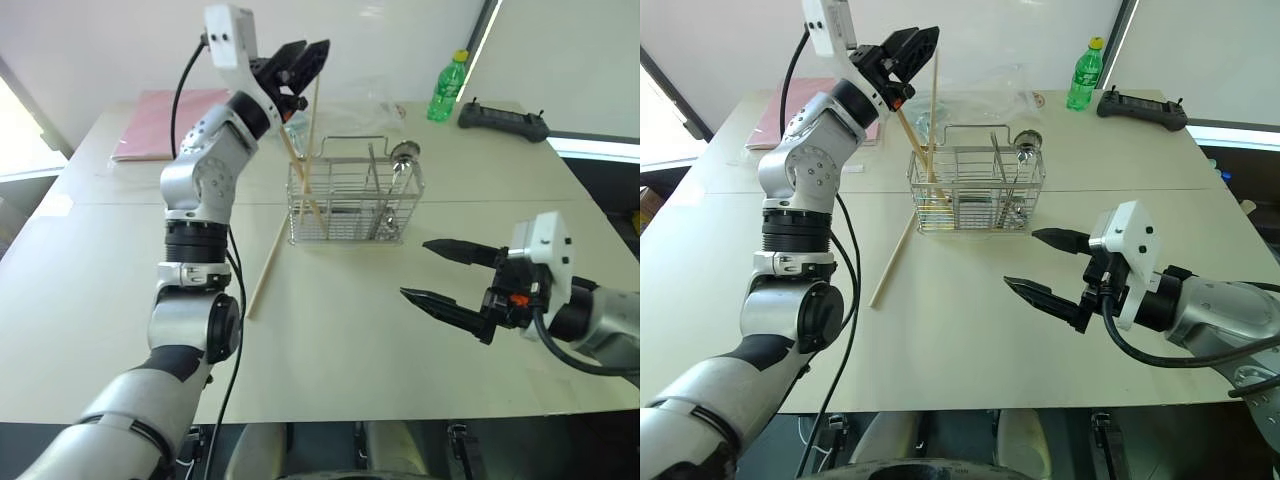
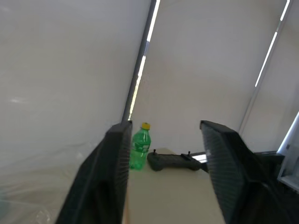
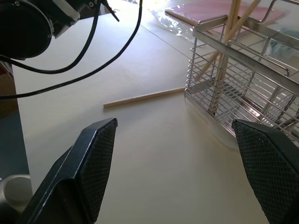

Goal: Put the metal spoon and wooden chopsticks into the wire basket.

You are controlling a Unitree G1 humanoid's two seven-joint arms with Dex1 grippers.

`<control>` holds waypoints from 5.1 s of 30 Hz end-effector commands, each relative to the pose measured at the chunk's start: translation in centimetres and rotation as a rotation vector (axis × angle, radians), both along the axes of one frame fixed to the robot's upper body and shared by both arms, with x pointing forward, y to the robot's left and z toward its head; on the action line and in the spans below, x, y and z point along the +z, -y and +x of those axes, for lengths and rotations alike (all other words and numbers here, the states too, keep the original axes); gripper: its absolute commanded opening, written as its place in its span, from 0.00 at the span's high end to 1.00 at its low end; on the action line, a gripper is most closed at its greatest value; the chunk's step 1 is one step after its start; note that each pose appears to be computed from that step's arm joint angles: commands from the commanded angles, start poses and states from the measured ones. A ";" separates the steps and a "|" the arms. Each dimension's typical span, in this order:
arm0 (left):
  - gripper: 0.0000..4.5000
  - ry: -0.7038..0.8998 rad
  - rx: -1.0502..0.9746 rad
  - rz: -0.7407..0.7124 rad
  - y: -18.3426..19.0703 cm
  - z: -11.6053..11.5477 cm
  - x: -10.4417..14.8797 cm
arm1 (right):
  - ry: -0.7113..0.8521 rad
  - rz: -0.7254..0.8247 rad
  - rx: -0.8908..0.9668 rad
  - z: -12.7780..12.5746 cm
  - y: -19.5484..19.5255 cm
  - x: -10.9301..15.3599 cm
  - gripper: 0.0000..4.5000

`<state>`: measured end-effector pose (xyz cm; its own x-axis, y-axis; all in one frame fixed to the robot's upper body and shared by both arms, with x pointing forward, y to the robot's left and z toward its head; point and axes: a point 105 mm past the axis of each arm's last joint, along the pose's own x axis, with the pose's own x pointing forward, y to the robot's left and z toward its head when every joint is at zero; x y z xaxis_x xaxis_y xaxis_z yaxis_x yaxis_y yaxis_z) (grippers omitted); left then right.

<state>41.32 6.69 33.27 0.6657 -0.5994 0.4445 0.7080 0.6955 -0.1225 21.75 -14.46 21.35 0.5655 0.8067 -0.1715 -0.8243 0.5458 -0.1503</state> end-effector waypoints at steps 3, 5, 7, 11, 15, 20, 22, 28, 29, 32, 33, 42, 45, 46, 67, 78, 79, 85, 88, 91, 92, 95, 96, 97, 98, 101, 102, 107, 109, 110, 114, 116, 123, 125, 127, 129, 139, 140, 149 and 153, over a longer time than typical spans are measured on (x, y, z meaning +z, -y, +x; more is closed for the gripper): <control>0.01 0.104 -0.036 -0.003 0.1 -1.8 2.8 | 0.057 0.004 0.011 -0.4 -0.1 1.1 0.10; 0.01 0.105 -0.034 0.000 -0.2 -1.9 3.4 | 0.055 0.003 0.011 -0.3 -0.1 1.0 0.10; 0.01 0.106 -0.028 0.010 -0.8 -2.0 4.2 | 0.051 0.000 0.012 -0.3 -0.1 0.9 0.10; 0.01 0.120 -0.013 0.068 -2.6 -2.5 5.8 | 0.029 -0.007 0.032 -0.9 -0.1 0.6 0.10; 0.01 0.129 0.018 0.114 -3.8 -2.3 6.4 | 0.028 -0.004 0.034 -1.0 -0.1 0.4 0.10; 0.01 0.050 -0.054 0.241 -3.4 -2.5 4.7 | 0.032 -0.002 0.039 -0.7 -0.3 0.4 0.10; 0.01 0.021 -0.077 0.289 -3.8 -2.7 4.2 | 0.029 -0.006 0.041 -0.7 -0.3 0.3 0.10; 0.01 -0.322 0.132 0.345 -11.7 0.3 1.5 | 0.018 0.003 0.024 -1.0 0.0 -0.1 0.10; 0.01 -0.376 0.146 0.384 -12.5 0.4 0.6 | 0.015 0.005 0.023 -1.1 0.0 -0.2 0.10; 0.01 -0.514 0.213 0.542 -14.2 0.7 -2.4 | 0.008 0.011 0.019 -1.2 0.0 -0.5 0.10; 0.01 -0.545 0.243 0.587 -14.6 0.9 -3.3 | 0.008 0.015 0.017 -1.1 0.0 -0.6 0.10; 0.01 -0.814 0.197 0.743 -12.4 1.7 -11.1 | 0.018 0.036 0.021 -1.0 -0.6 -1.0 0.10; 0.01 -0.903 0.175 0.786 -11.5 1.5 -14.3 | 0.022 0.038 0.019 -1.0 -0.7 -1.0 0.10; 0.01 -0.922 0.167 0.804 -11.1 1.4 -15.2 | 0.024 0.041 0.017 -1.0 -0.8 -1.0 0.10; 0.01 -0.966 0.069 0.901 -6.2 1.3 -19.6 | 0.044 0.075 -0.027 -1.1 -1.2 -0.8 0.10; 0.01 -0.975 0.062 0.910 -5.0 1.3 -21.2 | 0.061 0.082 -0.045 -1.0 -1.0 -0.4 0.10; 0.06 -0.975 0.060 0.916 -4.9 1.3 -21.3 | 0.063 0.086 -0.047 -1.0 -1.0 -0.3 0.10; 0.49 -0.965 0.079 0.955 -5.3 1.5 -21.3 | 0.066 0.095 -0.055 -1.0 -1.1 -0.2 0.10; 0.49 -0.963 0.088 0.958 -5.7 1.6 -21.2 | 0.066 0.095 -0.057 -0.9 -1.0 -0.2 0.10; 0.49 -0.966 0.099 0.954 -6.0 1.6 -21.2 | 0.069 0.095 -0.058 -0.7 -1.0 -0.1 0.10; 0.49 -0.968 0.105 0.954 -6.2 1.6 -21.2 | 0.069 0.095 -0.057 -0.7 -1.0 -0.1 0.10; 0.49 -0.969 0.114 0.955 -6.5 1.7 -21.2 | 0.070 0.095 -0.055 -0.7 -1.0 0.0 0.10; 0.49 -0.971 0.116 0.955 -6.5 1.7 -21.2 | 0.070 0.094 -0.054 -0.7 -1.0 0.0 0.10; 0.49 -0.975 0.120 0.953 -6.7 1.7 -21.3 | 0.069 0.093 -0.050 -0.7 -1.1 0.0 0.10; 0.49 -0.979 0.125 0.951 -6.9 1.6 -21.3 | 0.067 0.090 -0.044 -0.8 -1.2 -0.1 0.10; 0.49 -0.988 0.136 0.949 -7.2 1.6 -21.4 | 0.056 0.080 -0.022 -1.3 -1.5 -0.3 0.10; 0.49 -0.990 0.137 0.949 -7.3 1.6 -21.4 | 0.052 0.077 -0.017 -1.4 -1.6 -0.4 0.10; 0.49 -0.992 0.145 0.958 -7.7 1.6 -21.3 | 0.033 0.079 -0.003 -1.8 -2.0 -0.9 0.10; 0.49 -0.993 0.146 0.962 -7.7 1.6 -21.3 | 0.024 0.080 0.005 -2.0 -2.2 -1.1 0.10; 0.49 -0.994 0.146 0.964 -7.7 1.6 -21.4 | 0.022 0.082 0.008 -2.1 -2.3 -1.2 0.10; 0.49 -1.001 0.154 0.986 -7.9 1.4 -22.0 | 0.027 0.096 0.008 -2.0 -2.6 -1.1 0.10; 0.49 -1.003 0.158 1.000 -8.1 1.4 -22.3 | 0.028 0.098 0.005 -2.0 -2.5 -1.1 0.10; 0.49 -0.993 0.159 1.029 -8.3 1.3 -22.9 | 0.033 0.111 -0.005 -1.9 -2.5 -1.0 0.10; 0.61 -0.990 0.153 1.027 -8.1 1.3 -23.0 | 0.033 0.112 -0.008 -1.9 -2.5 -1.0 0.10; 0.78 -0.989 0.154 1.027 -8.1 1.4 -23.0 | 0.034 0.112 -0.010 -1.9 -2.4 -1.0 0.10; 0.78 -0.990 0.156 1.026 -8.1 1.4 -23.0 | 0.033 0.112 -0.012 -1.9 -2.4 -1.0 0.10; 0.78 -0.994 0.179 1.004 -8.5 1.5 -22.8 | 0.036 0.110 -0.014 -1.5 -2.2 -0.9 0.10; 0.78 -0.993 0.181 1.004 -8.6 1.6 -22.8 | 0.037 0.110 -0.014 -1.5 -2.2 -0.9 0.10; 0.78 -0.986 0.202 0.994 -9.0 1.8 -22.8 | 0.049 0.108 -0.011 -1.1 -2.1 -0.5 0.10; 0.78 -0.972 0.209 1.005 -9.1 1.9 -23.1 | 0.062 0.105 -0.010 -0.8 -2.0 -0.2 0.10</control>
